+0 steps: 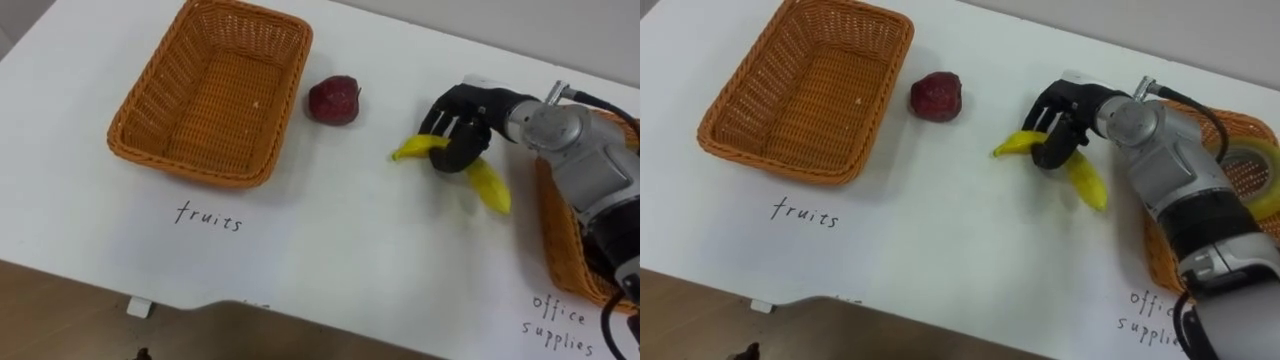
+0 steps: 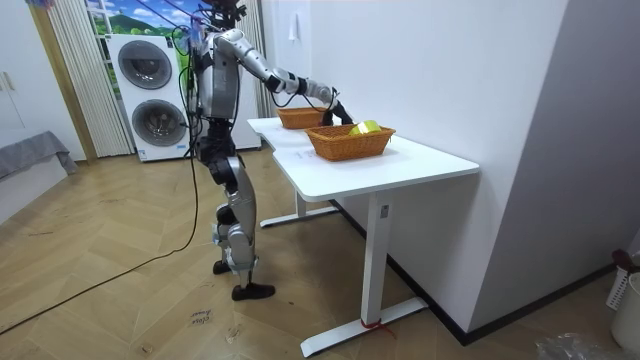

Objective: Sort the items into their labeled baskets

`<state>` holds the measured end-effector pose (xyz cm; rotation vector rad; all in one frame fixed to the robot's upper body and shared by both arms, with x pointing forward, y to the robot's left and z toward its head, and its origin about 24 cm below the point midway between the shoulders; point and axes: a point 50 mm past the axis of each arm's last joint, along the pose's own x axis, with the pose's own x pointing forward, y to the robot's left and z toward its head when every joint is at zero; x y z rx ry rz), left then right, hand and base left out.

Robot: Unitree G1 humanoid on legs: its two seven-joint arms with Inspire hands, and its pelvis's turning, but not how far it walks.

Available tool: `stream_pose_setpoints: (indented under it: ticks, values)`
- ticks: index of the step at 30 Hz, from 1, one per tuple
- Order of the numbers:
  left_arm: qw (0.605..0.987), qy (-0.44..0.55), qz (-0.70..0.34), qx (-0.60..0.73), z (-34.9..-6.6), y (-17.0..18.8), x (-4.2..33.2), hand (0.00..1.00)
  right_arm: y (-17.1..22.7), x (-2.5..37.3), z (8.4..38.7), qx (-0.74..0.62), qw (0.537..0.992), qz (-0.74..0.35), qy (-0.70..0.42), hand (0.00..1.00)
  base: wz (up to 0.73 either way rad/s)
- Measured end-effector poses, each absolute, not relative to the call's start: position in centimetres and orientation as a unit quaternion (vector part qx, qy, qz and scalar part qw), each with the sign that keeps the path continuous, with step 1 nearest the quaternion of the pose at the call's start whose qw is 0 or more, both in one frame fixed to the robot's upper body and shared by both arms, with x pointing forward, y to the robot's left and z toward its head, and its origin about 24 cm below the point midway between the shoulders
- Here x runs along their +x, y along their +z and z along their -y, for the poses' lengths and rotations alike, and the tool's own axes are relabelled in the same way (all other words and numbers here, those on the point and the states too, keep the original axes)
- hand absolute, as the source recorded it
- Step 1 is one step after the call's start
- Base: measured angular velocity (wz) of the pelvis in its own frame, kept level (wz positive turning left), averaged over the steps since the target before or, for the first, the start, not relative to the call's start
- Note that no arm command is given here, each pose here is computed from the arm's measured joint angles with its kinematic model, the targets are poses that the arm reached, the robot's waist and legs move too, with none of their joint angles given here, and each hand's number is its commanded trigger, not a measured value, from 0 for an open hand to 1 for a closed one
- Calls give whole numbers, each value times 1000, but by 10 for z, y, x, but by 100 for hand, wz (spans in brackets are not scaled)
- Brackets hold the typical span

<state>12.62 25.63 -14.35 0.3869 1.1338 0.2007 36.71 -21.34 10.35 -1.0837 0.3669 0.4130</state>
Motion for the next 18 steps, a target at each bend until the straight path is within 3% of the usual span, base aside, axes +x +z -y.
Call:
stream_pose_setpoints:
  ticks: [9, 18]
  values:
    - [818, 98, -538, 180, -256, -145, 121, 0, 105, 366, 209, -500, 825, -165, 205, 100, -1]
    - [810, 118, -556, 145, -256, -150, 100, 0, 129, 350, 203, -494, 845, -84, 187, 100, -4]
